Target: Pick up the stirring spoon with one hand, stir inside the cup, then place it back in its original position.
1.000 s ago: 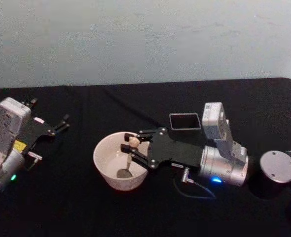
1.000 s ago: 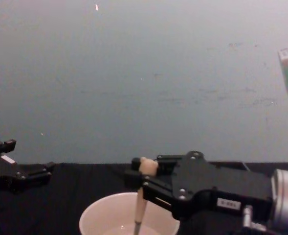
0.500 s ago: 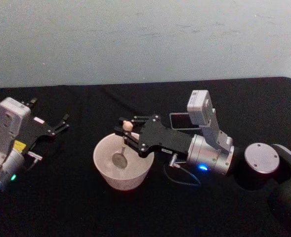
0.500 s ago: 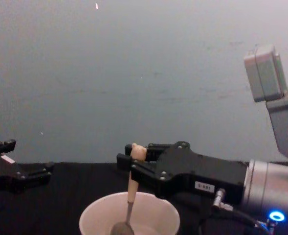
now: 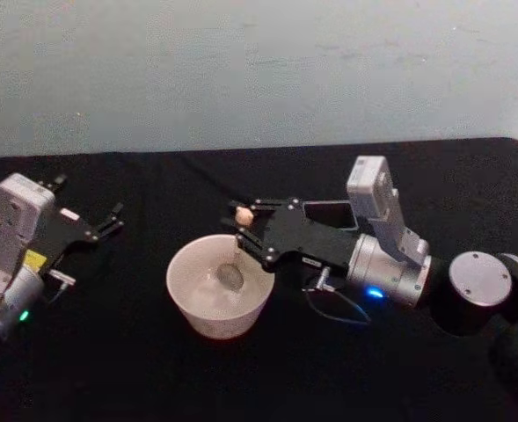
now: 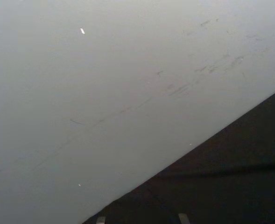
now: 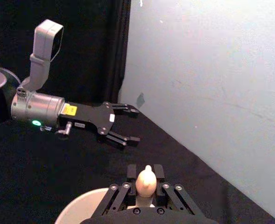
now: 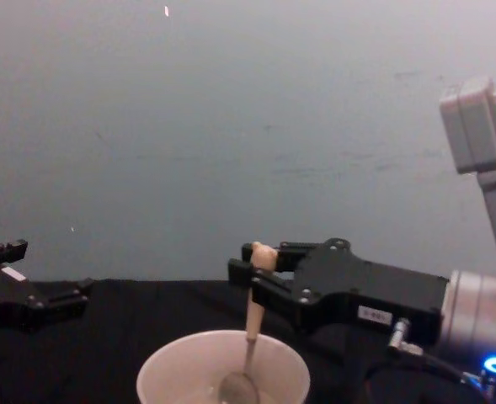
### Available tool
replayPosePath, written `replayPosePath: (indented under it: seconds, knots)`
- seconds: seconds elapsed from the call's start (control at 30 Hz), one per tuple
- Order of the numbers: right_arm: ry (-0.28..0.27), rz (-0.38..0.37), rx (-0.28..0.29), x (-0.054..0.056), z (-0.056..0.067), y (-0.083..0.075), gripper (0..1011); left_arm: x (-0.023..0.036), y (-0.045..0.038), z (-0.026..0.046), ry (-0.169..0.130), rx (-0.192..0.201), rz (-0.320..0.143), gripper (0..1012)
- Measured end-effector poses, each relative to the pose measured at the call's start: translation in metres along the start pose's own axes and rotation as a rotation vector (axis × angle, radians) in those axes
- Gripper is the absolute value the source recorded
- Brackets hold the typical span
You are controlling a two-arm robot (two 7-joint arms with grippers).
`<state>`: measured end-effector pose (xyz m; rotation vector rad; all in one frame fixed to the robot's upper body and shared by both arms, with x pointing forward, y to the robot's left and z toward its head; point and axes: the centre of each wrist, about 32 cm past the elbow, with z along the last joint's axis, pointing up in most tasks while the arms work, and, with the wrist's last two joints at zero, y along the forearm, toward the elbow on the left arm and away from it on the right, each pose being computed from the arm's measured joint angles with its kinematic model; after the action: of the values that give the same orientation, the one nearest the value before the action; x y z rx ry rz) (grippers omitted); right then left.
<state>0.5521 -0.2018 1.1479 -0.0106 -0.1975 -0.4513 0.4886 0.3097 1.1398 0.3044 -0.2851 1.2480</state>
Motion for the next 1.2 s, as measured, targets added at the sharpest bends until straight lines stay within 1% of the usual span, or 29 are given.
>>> replayPosePath:
  seconds: [0.17, 0.2, 0.27, 0.4, 0.53, 0.63, 0.7, 0.8, 0.83, 0.87, 0.93, 1.03, 1.13, 1.2]
  knots:
    - [-0.007, -0.009, -0.009, 0.001, 0.001, -0.009, 214, 0.0000, 0.0000, 0.0000, 0.000, 0.000, 0.000, 1001]
    - [-0.010, -0.008, -0.012, 0.000, 0.002, -0.013, 214, 0.0000, 0.0000, 0.0000, 0.000, 0.000, 0.000, 1002]
    - [-0.010, -0.005, -0.011, -0.001, 0.002, -0.016, 214, 0.0000, 0.0000, 0.0000, 0.000, 0.000, 0.000, 1001]
    - [-0.001, 0.018, -0.004, -0.007, 0.005, -0.022, 214, 0.0000, 0.0000, 0.0000, 0.000, 0.000, 0.000, 1001]
    - [0.010, 0.047, 0.003, -0.013, 0.006, -0.022, 214, 0.0000, 0.0000, 0.0000, 0.000, 0.000, 0.000, 1001]
    - [0.017, 0.066, 0.003, -0.017, 0.006, -0.020, 214, 0.0000, 0.0000, 0.0000, 0.000, 0.000, 0.000, 1001]
    - [0.027, 0.088, 0.004, -0.022, 0.004, -0.015, 214, 0.0000, 0.0000, 0.0000, 0.000, 0.000, 0.000, 1001]
    - [0.033, 0.096, 0.007, -0.024, 0.003, -0.010, 214, 0.0000, 0.0000, 0.0000, 0.000, 0.000, 0.000, 1001]
    - [0.036, 0.098, 0.010, -0.025, 0.003, -0.006, 214, 0.0000, 0.0000, 0.0000, 0.000, 0.000, 0.000, 1001]
    - [0.036, 0.098, 0.010, -0.025, 0.003, -0.006, 214, 0.0000, 0.0000, 0.0000, 0.000, 0.000, 0.000, 1001]
    - [0.042, 0.089, 0.014, -0.024, 0.002, 0.002, 214, 0.0000, 0.0000, 0.0000, 0.000, 0.000, 0.000, 1001]
    - [0.043, 0.077, 0.016, -0.022, 0.001, 0.007, 214, 0.0000, 0.0000, 0.0000, 0.000, 0.000, 0.000, 1001]
    - [0.041, 0.053, 0.015, -0.017, -0.001, 0.014, 214, 0.0000, 0.0000, 0.0000, 0.000, 0.000, 0.000, 1001]
    - [0.040, 0.042, 0.013, -0.015, -0.002, 0.015, 214, 0.0000, 0.0000, 0.0000, 0.000, 0.000, 0.000, 1001]
